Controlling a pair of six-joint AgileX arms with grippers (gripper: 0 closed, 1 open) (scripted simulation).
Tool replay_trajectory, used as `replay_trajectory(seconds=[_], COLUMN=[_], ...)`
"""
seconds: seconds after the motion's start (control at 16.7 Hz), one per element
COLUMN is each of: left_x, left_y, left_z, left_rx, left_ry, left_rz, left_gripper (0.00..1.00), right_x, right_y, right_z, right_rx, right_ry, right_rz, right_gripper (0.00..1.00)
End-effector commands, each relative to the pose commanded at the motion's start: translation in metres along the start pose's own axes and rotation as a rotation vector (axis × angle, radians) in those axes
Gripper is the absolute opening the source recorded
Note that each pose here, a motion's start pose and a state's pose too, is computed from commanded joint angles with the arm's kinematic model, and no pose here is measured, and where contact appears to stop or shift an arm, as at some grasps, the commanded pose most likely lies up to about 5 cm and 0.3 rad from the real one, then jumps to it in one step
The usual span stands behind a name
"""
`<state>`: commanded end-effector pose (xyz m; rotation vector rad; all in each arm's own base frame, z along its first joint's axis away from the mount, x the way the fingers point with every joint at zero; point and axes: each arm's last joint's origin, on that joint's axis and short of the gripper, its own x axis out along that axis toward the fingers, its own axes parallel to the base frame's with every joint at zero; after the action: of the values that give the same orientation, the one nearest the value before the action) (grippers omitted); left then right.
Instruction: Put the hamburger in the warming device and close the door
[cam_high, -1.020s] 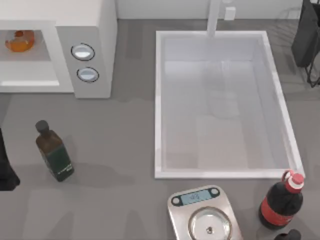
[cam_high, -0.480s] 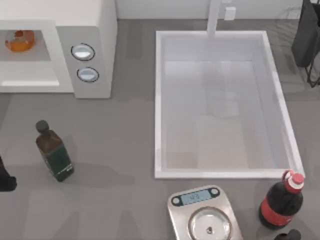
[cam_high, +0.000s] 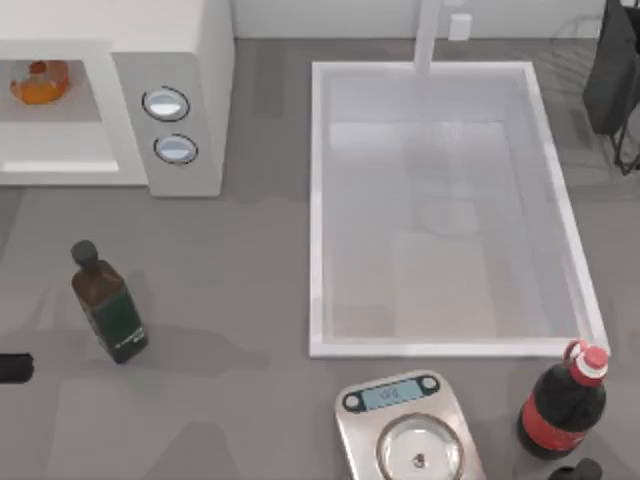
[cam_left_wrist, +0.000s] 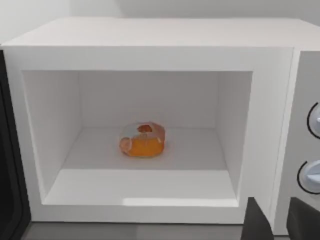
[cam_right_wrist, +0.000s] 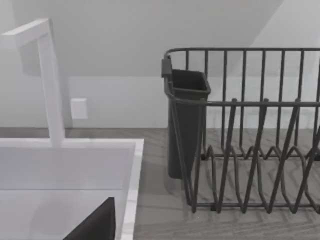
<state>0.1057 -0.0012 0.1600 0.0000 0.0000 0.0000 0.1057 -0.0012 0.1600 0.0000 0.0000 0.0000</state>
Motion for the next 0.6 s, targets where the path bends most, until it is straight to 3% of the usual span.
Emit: replay_trajectory(seconds=[0.6], left_x=[0.0000], left_y=[0.0000], left_z=[0.0002], left_rx=[0.000], left_ry=[0.000], left_rz=[0.000], left_gripper=[0.00], right_x=[0.0000], right_y=[0.0000], right_z=[0.0000], right_rx=[0.000], right_ry=[0.000], right_rz=[0.000], right_gripper=[1.00])
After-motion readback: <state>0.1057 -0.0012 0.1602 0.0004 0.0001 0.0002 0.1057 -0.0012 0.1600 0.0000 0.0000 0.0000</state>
